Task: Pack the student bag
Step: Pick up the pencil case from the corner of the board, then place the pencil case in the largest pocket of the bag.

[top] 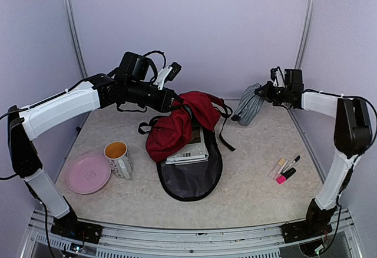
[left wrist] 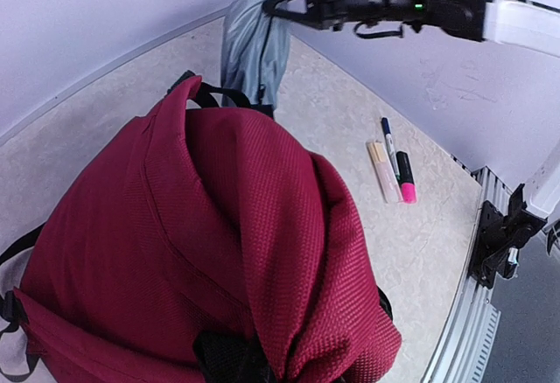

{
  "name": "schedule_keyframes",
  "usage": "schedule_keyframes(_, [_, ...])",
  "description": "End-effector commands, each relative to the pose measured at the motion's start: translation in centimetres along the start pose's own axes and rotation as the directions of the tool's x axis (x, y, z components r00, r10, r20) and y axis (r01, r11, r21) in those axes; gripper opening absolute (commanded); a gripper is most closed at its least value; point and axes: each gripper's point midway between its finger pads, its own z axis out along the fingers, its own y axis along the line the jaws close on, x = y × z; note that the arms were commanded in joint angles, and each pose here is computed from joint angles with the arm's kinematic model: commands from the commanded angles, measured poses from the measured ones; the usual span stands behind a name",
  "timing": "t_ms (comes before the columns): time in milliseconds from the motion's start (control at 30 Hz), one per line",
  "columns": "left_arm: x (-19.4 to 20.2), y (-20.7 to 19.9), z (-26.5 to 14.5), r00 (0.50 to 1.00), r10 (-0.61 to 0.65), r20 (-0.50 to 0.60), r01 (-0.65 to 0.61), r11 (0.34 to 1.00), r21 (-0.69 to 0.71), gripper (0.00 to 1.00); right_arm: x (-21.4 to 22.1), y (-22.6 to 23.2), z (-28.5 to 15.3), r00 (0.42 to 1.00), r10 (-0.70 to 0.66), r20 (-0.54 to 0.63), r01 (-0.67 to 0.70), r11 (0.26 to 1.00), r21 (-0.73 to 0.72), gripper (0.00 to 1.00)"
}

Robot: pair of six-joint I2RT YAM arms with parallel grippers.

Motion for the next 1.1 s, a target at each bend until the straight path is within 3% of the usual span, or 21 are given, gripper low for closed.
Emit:
schedule_keyframes(0, [-0.7, 1.2, -0.3, 0.999, -0.003, 0.033, 0.004, 1.0, -0.026, 0.0, -2.5, 10.8, -8.9, 0.965, -0.185, 0.187, 0.214, 0.966, -0.144, 0.0])
schedule_keyframes(167, [-0.7, 1.3, -0.4, 0.999, 0.0, 0.04, 0.002, 0.999, -0.039, 0.0, 2.7, 18.0, -15.1, 0.947, -0.249, 0.204, 0.296, 0.922, -0.249, 0.0])
schedule_keyframes(300, [-0.7, 1.3, -0.3, 0.999, 0.008, 0.04, -0.006, 0.999, -0.05, 0.0, 9.7, 23.9, -18.2, 0.94, -0.296, 0.17, 0.341, 0.847, -0.408, 0.0])
schedule_keyframes(467, [-0.7, 0.8, -0.3, 0.999, 0.019, 0.041, -0.018, 0.999, -0.034, 0.0, 18.0, 29.4, -20.9, 0.951, -0.251, 0.178, 0.306, 0.705, -0.639, 0.0])
schedule_keyframes(567, [-0.9, -0.1, -0.5, 0.998, 0.041, 0.053, -0.041, 0.999, -0.002, 0.0, 21.4, 31.2, -19.9, 0.948, -0.27, 0.169, 0.31, 0.661, -0.683, 0.0])
schedule_keyframes(667, [-1.0, -1.1, -0.6, 0.996, 0.066, 0.06, -0.067, 0.998, 0.014, 0.0, 23.1, 31.9, -16.6, 0.946, -0.296, 0.132, 0.303, 0.667, -0.681, 0.0])
schedule_keyframes(767, [-1.2, -1.8, -0.9, 0.994, 0.085, 0.069, -0.087, 0.996, 0.024, 0.0, 22.8, 32.1, -14.5, 0.948, -0.273, 0.166, 0.311, 0.671, -0.673, 0.0])
schedule_keyframes(900, [-1.4, -2.3, -1.3, 0.992, 0.095, 0.078, -0.098, 0.994, 0.037, 0.0, 20.9, 29.7, -10.1, 0.95, -0.277, 0.143, 0.308, 0.774, -0.553, 0.0])
schedule_keyframes(1067, [-1.9, -3.5, -2.1, 0.99, 0.1, 0.098, -0.108, 0.991, 0.08, 0.0, 17.7, 25.3, -7.9, 0.959, -0.233, 0.163, 0.28, 0.873, -0.399, 0.0])
